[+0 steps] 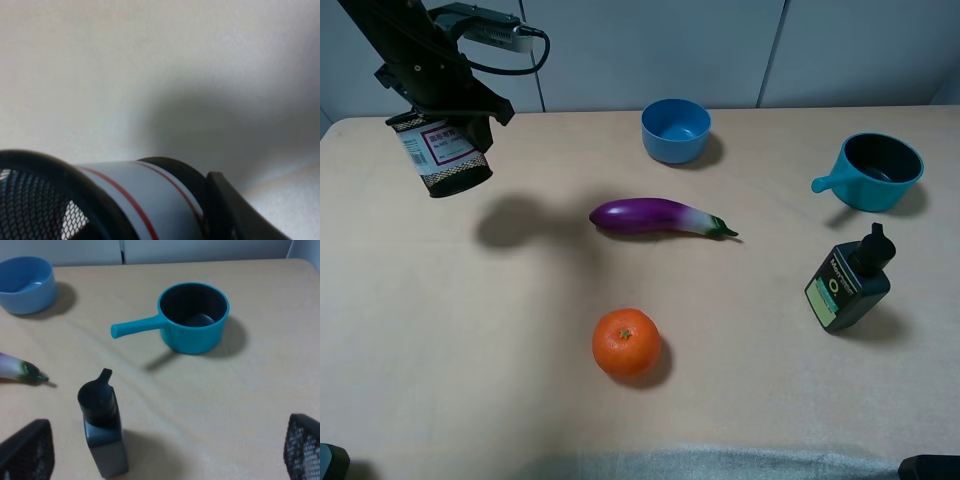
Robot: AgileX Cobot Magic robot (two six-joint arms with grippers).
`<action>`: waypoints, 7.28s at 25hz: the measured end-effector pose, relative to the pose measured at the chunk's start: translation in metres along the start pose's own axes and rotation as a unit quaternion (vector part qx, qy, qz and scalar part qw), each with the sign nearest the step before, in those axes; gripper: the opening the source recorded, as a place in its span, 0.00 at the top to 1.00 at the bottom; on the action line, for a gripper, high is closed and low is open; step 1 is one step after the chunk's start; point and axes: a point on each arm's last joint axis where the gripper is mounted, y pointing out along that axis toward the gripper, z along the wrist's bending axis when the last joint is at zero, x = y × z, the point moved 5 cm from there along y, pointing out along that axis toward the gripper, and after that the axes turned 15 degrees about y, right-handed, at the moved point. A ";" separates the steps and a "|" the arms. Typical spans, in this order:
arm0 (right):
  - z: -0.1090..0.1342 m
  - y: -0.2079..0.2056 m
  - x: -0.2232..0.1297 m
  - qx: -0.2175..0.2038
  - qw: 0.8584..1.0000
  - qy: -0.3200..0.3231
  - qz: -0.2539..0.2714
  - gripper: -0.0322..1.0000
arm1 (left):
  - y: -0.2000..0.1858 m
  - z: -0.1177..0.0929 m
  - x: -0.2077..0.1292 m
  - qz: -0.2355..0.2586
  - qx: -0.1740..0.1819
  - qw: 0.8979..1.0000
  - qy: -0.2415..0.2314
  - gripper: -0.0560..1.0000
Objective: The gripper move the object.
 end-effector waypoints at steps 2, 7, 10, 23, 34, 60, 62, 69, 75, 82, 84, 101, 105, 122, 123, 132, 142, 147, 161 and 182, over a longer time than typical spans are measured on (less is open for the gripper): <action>0.000 0.000 0.000 0.000 1.000 0.000 0.000 0.30 | -0.006 -0.007 0.001 0.005 0.011 1.000 0.009 0.66; 0.000 0.000 0.000 0.000 1.000 0.000 0.000 0.30 | -0.015 -0.024 0.004 0.008 0.021 1.000 0.021 0.66; 0.000 0.000 0.000 0.000 1.000 0.000 0.000 0.30 | -0.020 -0.035 0.005 0.008 0.019 0.999 0.035 0.66; 0.000 0.000 0.000 0.000 1.000 0.000 0.000 0.30 | -0.029 -0.078 0.011 0.014 0.033 0.996 0.083 0.66; 0.000 0.000 0.000 0.000 1.000 0.000 0.000 0.30 | -0.028 -0.115 0.008 0.024 0.038 0.992 0.118 0.66; 0.000 0.000 0.000 0.000 1.000 0.000 0.000 0.30 | 0.002 -0.194 -0.043 -0.007 0.061 0.983 0.171 0.66; 0.000 0.000 0.000 0.000 1.000 0.000 0.000 0.30 | 0.006 -0.200 -0.048 -0.012 0.059 0.984 0.170 0.66; 0.000 0.000 0.000 0.000 1.000 0.000 0.000 0.30 | 0.013 -0.216 -0.056 -0.040 0.057 0.982 0.175 0.66; 0.000 0.000 0.000 0.000 1.000 0.000 0.000 0.30 | 0.010 -0.227 -0.056 -0.062 0.082 0.977 0.185 0.66; 0.000 0.000 0.000 0.000 1.000 0.000 0.000 0.30 | 0.008 -0.235 -0.062 -0.071 0.108 0.973 0.191 0.66; 0.000 0.000 0.000 0.000 1.000 0.000 0.000 0.30 | 0.010 -0.236 -0.066 -0.076 0.117 0.972 0.188 0.66; 0.000 0.000 0.000 0.000 1.000 0.000 0.000 0.30 | 0.033 -0.228 -0.093 -0.095 0.119 0.975 0.161 0.66; 0.000 0.000 0.000 0.000 1.000 0.000 0.000 0.30 | 0.035 -0.228 -0.094 -0.100 0.116 0.976 0.153 0.66; 0.000 0.000 0.000 0.000 1.000 0.000 0.000 0.30 | 0.035 -0.228 -0.095 -0.101 0.114 0.978 0.144 0.66; 0.000 0.000 0.000 0.000 1.000 0.000 0.000 0.30 | 0.035 -0.228 -0.095 -0.101 0.114 0.978 0.144 0.65; 0.000 0.000 0.000 0.000 1.000 0.000 0.000 0.30 | 0.035 -0.228 -0.095 -0.101 0.114 0.978 0.144 0.53; 0.000 0.000 0.000 0.000 1.000 0.000 0.000 0.30 | 0.035 -0.228 -0.095 -0.101 0.114 0.978 0.143 0.39; 0.000 0.000 0.000 0.000 1.000 0.000 0.000 0.30 | 0.036 -0.229 -0.096 -0.099 0.112 0.979 0.139 0.38; 0.000 0.000 0.000 0.000 1.000 0.000 0.000 0.30 | 0.010 -0.228 -0.094 -0.124 0.086 0.984 0.096 0.30; 0.000 0.000 0.000 0.000 1.000 0.000 0.000 0.30 | -0.054 -0.226 -0.085 -0.047 0.079 0.994 0.065 0.02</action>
